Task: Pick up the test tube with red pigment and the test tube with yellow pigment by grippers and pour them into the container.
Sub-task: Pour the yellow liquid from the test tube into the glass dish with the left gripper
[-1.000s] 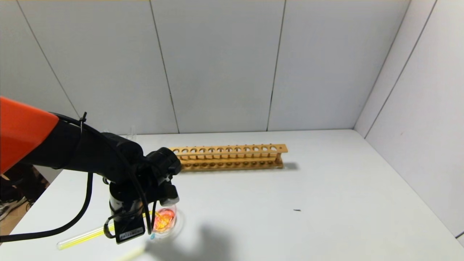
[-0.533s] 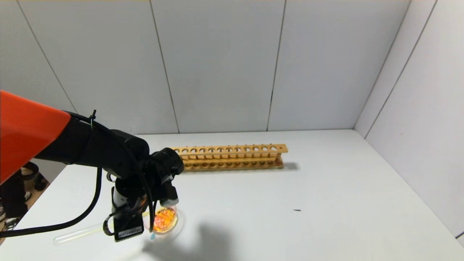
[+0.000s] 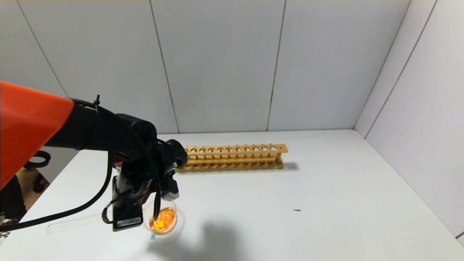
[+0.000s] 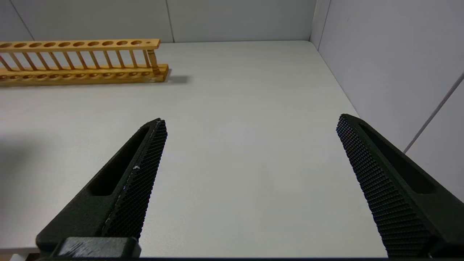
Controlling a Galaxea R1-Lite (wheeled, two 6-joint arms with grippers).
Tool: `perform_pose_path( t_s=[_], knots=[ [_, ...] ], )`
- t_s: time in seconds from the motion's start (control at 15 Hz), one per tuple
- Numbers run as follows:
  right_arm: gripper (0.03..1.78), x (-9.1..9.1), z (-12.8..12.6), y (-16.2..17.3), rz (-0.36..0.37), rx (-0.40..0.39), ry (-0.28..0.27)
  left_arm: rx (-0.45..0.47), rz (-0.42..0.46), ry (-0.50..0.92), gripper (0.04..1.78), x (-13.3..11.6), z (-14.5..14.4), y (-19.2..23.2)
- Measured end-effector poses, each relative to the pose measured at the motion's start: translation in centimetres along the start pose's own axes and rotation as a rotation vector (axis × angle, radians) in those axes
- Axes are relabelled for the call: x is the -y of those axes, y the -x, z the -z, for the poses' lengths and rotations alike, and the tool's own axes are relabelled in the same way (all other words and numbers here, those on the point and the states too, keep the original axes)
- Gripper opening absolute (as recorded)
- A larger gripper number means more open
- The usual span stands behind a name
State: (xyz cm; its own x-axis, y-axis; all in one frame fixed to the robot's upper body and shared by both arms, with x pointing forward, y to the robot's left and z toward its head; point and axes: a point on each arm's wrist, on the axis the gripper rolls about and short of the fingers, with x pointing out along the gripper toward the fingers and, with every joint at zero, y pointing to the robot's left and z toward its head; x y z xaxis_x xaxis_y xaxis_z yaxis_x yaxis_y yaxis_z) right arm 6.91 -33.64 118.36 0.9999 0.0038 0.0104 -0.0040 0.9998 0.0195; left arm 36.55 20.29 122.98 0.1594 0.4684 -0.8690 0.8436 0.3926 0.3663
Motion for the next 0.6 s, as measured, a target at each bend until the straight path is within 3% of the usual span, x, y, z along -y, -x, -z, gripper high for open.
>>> perform_pose_path(
  t_s=[0.6],
  knots=[
    [1.71,0.0,0.0,0.0,0.0,0.0,0.0,-0.164,0.018,-0.128,0.31,-1.1,-2.4,1.4]
  ],
)
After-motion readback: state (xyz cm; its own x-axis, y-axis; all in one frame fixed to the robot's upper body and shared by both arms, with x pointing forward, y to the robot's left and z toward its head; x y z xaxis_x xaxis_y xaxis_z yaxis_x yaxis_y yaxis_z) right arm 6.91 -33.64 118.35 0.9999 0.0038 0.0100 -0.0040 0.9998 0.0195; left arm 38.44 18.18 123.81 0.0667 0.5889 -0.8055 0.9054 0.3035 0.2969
